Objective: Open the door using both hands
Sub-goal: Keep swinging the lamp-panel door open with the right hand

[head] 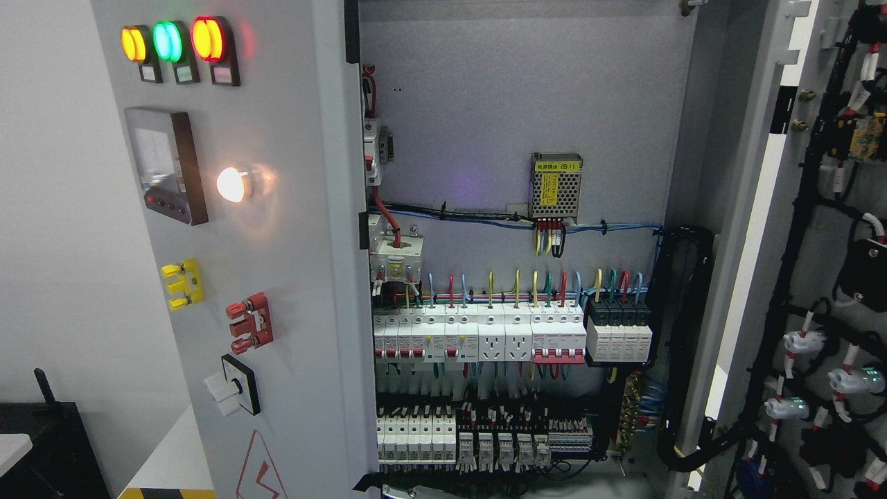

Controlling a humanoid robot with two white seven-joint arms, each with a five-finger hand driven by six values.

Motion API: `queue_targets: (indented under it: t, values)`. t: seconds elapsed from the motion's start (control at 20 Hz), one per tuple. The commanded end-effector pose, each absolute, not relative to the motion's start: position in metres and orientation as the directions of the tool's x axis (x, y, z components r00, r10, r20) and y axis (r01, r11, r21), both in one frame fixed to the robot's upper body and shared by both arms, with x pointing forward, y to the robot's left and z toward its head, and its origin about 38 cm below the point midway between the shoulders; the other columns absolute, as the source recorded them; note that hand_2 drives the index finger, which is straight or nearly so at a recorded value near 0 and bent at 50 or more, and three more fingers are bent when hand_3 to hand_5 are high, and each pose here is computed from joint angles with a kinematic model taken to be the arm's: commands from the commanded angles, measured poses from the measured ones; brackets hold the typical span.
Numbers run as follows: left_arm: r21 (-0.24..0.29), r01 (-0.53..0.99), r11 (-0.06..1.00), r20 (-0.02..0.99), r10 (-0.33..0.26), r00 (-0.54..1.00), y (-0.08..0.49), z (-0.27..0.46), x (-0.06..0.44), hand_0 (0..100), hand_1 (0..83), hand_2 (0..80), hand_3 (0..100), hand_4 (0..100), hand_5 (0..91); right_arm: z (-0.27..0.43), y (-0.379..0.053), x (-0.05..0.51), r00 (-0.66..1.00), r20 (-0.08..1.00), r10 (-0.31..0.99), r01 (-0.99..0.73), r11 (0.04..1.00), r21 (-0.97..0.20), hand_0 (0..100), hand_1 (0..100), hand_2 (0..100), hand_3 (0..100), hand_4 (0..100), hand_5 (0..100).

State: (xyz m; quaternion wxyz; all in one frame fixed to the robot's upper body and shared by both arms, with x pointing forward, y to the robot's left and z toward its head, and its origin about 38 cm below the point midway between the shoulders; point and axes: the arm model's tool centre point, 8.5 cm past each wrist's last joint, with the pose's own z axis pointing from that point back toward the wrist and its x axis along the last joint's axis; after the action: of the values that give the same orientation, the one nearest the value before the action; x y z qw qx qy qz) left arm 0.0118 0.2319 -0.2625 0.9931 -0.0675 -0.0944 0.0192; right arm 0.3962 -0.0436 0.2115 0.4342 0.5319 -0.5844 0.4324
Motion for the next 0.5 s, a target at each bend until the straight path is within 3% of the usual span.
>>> queue_targets:
  t: [0.0, 0.45]
  values:
    - [-0.138, -0.011, 0.99, 0.183, 0.036, 0.982, 0.231, -0.263, 0.012, 0, 0.0, 0.0, 0, 0, 0.0, 0.214, -0.028, 0.379, -0.069, 0.969, -0.236, -0.997, 0.001, -0.071, 38, 0, 0, 0, 0, 0]
    - [-0.138, -0.01, 0.99, 0.185, 0.036, 0.982, 0.231, -0.263, 0.012, 0, 0.0, 0.0, 0, 0, 0.0, 0.218, -0.021, 0.368, -0.08, 0.966, -0.247, -0.996, -0.029, -0.09, 38, 0, 0, 0, 0, 0]
